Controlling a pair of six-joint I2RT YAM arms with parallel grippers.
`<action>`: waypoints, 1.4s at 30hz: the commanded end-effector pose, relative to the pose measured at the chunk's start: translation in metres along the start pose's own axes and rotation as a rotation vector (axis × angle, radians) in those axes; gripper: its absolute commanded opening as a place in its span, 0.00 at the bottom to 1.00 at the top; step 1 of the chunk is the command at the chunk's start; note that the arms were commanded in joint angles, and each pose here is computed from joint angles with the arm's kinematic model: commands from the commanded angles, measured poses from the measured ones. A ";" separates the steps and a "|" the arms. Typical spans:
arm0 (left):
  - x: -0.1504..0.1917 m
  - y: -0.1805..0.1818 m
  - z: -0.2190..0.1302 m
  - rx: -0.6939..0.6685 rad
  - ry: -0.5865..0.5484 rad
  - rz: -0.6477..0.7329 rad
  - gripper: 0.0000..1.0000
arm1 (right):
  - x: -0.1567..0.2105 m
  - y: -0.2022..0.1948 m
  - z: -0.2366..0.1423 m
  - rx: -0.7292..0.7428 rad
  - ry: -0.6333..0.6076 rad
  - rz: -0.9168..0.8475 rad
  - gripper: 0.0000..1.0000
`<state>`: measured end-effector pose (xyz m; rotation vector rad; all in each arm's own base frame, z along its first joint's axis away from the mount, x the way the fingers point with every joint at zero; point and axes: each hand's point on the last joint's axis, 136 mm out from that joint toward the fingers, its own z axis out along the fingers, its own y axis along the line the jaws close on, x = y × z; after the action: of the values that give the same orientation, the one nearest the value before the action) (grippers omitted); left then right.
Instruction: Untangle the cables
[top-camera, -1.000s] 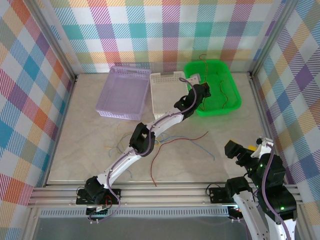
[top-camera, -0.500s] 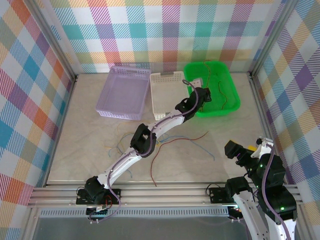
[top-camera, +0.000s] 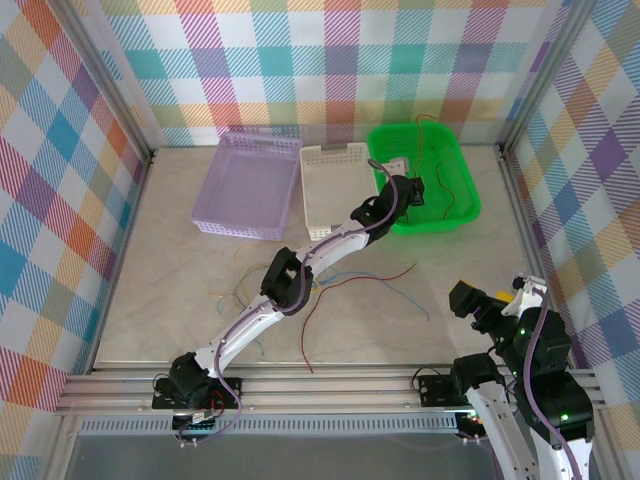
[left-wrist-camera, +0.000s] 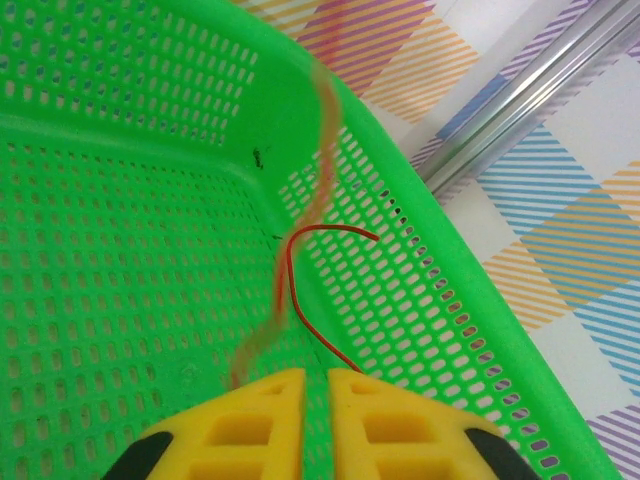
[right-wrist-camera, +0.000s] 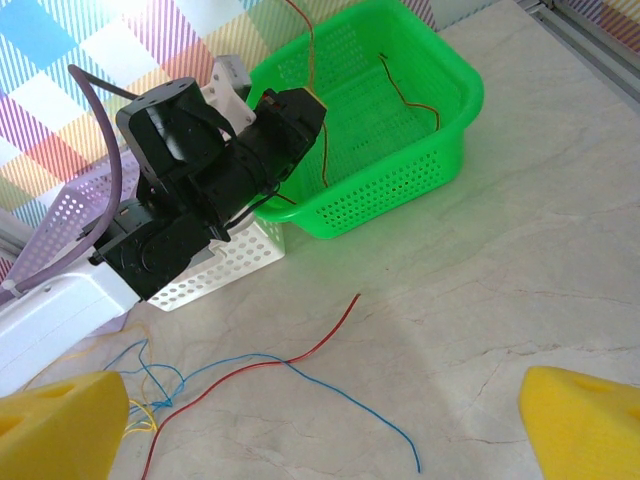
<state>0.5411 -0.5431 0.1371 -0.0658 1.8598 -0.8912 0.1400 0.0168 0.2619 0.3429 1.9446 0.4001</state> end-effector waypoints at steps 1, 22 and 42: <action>-0.040 -0.039 -0.016 0.061 -0.047 0.002 0.19 | 0.000 0.001 0.000 -0.011 -0.009 -0.021 1.00; -0.165 -0.136 -0.107 0.166 -0.084 0.208 0.86 | 0.000 0.000 0.003 -0.003 -0.003 -0.053 1.00; -0.171 -0.060 -0.310 -0.192 0.111 0.546 1.00 | 0.006 0.016 0.022 -0.056 0.089 -0.125 1.00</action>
<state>0.3603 -0.3817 0.3372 0.4335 2.0037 -0.3747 0.1515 0.0278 0.2509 0.2310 2.0290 0.3722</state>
